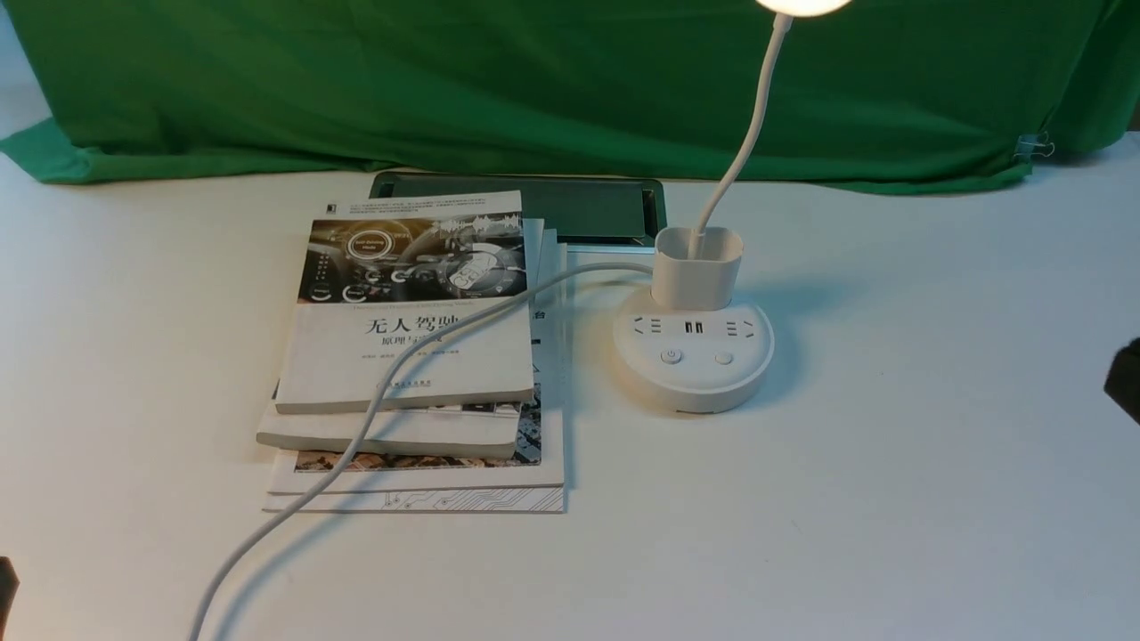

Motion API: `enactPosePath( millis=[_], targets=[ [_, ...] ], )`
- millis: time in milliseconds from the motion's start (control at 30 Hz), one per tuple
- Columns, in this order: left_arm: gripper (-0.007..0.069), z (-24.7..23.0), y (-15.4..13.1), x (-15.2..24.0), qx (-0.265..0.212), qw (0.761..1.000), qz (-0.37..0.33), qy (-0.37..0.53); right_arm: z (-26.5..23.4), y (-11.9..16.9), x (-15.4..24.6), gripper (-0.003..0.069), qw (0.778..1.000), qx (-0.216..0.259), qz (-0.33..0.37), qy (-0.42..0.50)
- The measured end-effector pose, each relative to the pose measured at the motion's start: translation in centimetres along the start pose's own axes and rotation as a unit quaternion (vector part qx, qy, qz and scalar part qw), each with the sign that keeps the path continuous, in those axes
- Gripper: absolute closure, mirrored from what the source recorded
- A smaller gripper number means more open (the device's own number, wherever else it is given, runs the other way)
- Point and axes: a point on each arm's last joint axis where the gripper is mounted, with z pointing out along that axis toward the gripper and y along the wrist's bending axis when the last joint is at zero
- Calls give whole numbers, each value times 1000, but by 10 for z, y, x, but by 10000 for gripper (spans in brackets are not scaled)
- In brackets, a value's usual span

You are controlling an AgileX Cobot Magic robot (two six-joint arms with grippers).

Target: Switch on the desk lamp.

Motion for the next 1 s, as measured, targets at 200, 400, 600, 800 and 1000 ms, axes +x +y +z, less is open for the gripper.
enactPosePath(
  millis=[200, 400, 600, 800, 1000],
  targets=[
    [604, 0, 0, 0, 0, 1000, 0, 0, -23, 1, 25, 561, 997, 58, 10, -40],
    [604, 0, 0, 0, 0, 1000, 0, 0, -32, -3, 59, 542, 995, 45, 11, -84],
    [604, 0, 0, 0, 0, 1000, 0, 0, -34, -18, 104, 521, 980, 181, 39, -67],
    [604, 0, 0, 0, 0, 1000, 0, 0, -40, -24, 119, 515, 963, 255, 75, -48],
    [604, 0, 0, 0, 0, 1000, 0, 0, -40, -23, 128, 512, 962, 253, 102, -6]
  ],
)
